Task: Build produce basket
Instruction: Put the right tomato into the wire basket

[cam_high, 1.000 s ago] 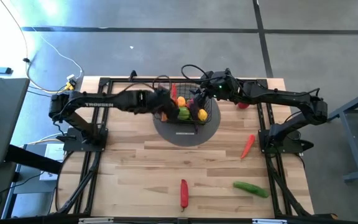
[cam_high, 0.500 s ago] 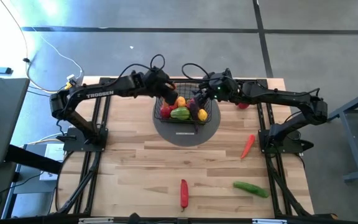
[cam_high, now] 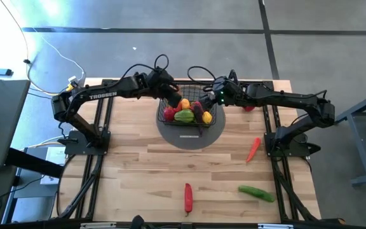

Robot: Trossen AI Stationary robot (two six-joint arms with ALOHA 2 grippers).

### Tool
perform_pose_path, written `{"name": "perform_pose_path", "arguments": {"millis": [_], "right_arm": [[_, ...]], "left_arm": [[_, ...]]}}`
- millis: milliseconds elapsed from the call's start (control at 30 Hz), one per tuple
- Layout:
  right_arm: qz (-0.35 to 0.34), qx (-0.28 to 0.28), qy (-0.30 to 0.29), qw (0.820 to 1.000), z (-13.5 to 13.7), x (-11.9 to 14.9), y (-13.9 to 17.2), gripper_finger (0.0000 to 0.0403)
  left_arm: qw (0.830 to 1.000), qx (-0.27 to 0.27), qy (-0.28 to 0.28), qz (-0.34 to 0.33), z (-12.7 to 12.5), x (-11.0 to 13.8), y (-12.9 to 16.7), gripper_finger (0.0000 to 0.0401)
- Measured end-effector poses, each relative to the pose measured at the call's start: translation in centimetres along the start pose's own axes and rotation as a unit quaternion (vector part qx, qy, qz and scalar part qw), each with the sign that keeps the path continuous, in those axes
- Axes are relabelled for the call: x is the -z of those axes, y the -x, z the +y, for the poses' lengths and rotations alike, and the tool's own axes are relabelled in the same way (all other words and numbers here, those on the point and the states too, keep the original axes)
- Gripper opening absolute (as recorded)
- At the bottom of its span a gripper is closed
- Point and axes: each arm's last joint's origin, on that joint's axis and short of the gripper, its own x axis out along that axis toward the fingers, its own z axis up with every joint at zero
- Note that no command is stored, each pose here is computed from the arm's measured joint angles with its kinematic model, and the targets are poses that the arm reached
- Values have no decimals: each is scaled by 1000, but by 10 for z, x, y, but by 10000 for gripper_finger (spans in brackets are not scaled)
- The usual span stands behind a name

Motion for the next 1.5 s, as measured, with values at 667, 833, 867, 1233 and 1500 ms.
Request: {"name": "perform_pose_path", "arguments": {"millis": [667,833,867,1233,1500], "right_arm": [[88,148,-99,980,-34,15,1,393],[101,178,-113,972,-49,12,-1,393],[102,184,-117,971,-53,11,-1,393],[166,253,-178,937,-102,5,0,393],[195,293,-217,910,-135,2,4,392]], "left_arm": [[998,27,-57,10,-1,1,0,260],[997,27,-73,9,-1,1,0,260],[997,27,-73,9,-1,1,1,261],[997,30,-66,-18,4,-7,22,260],[997,24,-58,-44,10,-13,37,262]]}}
